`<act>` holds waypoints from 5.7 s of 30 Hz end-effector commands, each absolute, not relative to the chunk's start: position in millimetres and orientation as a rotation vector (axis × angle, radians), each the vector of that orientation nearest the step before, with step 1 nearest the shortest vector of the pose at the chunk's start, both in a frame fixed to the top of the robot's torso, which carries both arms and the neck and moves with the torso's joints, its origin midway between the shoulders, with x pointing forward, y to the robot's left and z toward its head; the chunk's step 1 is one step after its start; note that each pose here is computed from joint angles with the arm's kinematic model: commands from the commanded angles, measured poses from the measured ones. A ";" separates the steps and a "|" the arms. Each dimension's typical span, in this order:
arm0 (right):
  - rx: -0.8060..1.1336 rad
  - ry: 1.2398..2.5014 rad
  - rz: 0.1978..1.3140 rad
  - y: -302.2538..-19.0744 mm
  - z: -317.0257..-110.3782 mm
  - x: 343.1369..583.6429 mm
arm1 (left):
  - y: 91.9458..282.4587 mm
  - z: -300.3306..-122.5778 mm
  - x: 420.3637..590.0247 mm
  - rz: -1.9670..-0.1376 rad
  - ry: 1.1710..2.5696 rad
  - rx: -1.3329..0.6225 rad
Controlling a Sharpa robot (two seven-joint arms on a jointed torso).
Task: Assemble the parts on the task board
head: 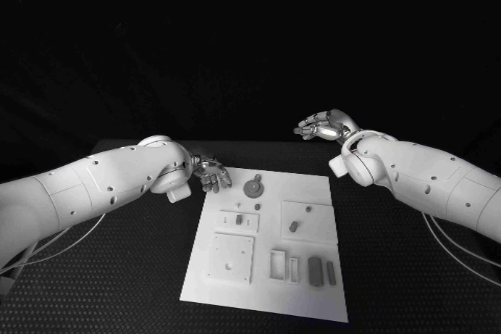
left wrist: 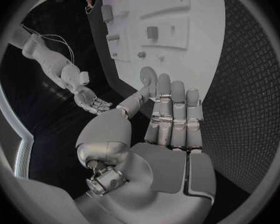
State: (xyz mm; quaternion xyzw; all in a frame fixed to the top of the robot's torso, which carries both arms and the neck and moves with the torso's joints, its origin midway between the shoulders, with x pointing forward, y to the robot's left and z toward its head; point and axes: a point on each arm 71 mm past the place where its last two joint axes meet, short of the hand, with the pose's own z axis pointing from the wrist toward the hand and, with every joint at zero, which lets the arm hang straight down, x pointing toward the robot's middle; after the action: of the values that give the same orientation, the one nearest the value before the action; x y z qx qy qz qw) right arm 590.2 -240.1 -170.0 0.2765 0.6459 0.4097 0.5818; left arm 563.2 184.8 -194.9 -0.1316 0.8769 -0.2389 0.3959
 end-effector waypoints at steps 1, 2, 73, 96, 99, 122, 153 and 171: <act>0.637 1.515 0.980 -237.9 -170.2 589.2 | 183.3 -194.7 556.4 -0.585 2.210 -0.333; 0.637 1.517 0.980 -237.8 -170.2 589.1 | 182.6 -194.7 554.3 -0.590 2.210 -0.327; 0.634 1.519 0.982 -241.2 -169.5 586.0 | 176.8 -243.3 506.9 -0.417 2.362 -0.110; 0.633 1.520 0.985 -240.6 -169.6 585.5 | 171.6 -246.9 505.4 -0.392 2.337 -0.046; 0.633 1.521 0.985 -240.6 -169.8 585.4 | 172.9 -247.0 504.4 -0.397 2.330 -0.053; 0.638 1.521 0.977 -245.1 -171.6 584.7 | 180.7 -240.1 497.4 -0.481 2.153 -0.131; 0.641 1.522 0.973 -246.9 -173.3 584.1 | 181.2 -249.0 487.6 -0.453 2.149 -0.115; 0.641 1.524 0.974 -247.3 -173.3 583.8 | 180.8 -251.4 486.2 -0.452 2.151 -0.119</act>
State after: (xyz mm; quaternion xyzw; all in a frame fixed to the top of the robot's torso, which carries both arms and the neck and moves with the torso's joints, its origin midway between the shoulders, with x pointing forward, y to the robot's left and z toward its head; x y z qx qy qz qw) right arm 584.3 -249.0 -173.3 0.2786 0.6490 0.4090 0.5778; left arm 487.0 181.4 -249.5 -0.0487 0.8728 -0.1856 0.4488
